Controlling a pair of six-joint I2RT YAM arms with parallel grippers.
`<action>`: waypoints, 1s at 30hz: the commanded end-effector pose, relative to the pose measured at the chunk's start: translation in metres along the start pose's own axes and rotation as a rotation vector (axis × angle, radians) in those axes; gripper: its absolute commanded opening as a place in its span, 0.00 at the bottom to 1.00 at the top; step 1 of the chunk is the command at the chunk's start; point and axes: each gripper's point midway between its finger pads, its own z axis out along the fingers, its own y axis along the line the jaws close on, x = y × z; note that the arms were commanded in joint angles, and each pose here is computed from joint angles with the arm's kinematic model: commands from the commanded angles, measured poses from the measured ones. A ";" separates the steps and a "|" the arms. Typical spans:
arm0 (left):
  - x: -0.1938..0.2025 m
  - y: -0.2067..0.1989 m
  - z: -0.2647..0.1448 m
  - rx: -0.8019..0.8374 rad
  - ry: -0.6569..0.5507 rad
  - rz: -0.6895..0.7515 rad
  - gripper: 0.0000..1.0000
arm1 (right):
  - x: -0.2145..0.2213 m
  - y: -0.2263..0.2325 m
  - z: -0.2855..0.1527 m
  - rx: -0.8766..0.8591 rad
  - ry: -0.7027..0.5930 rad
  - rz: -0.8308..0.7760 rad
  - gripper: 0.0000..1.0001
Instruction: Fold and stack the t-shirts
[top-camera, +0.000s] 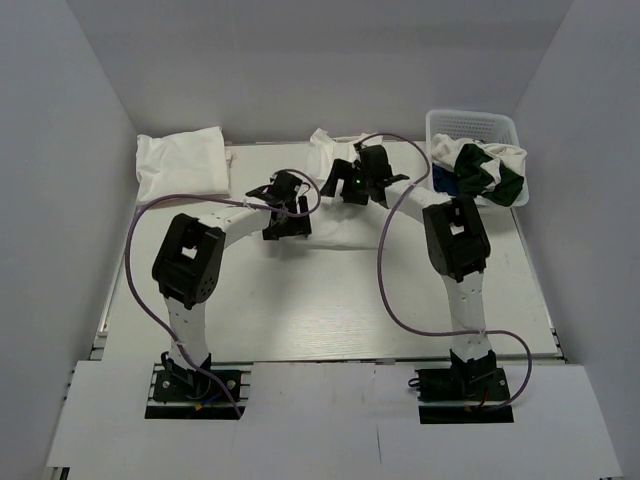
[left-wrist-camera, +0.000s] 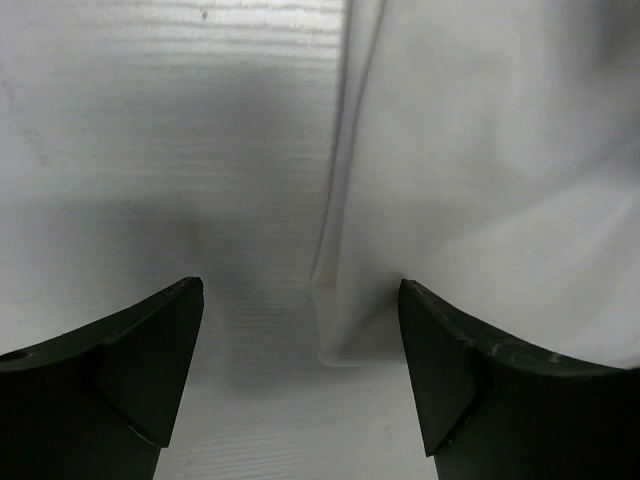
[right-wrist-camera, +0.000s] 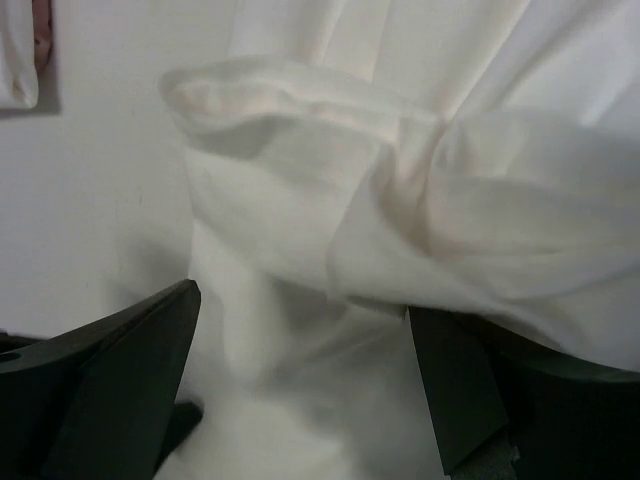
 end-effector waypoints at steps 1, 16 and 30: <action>0.001 0.001 -0.014 0.016 -0.002 -0.024 0.88 | -0.078 0.026 0.002 -0.051 -0.193 -0.004 0.90; 0.046 0.000 -0.018 0.077 0.087 -0.024 0.78 | -0.015 -0.056 -0.123 0.330 -0.240 0.020 0.90; 0.064 -0.020 -0.002 0.193 0.158 -0.026 0.55 | 0.104 -0.090 -0.133 0.321 0.053 0.208 0.85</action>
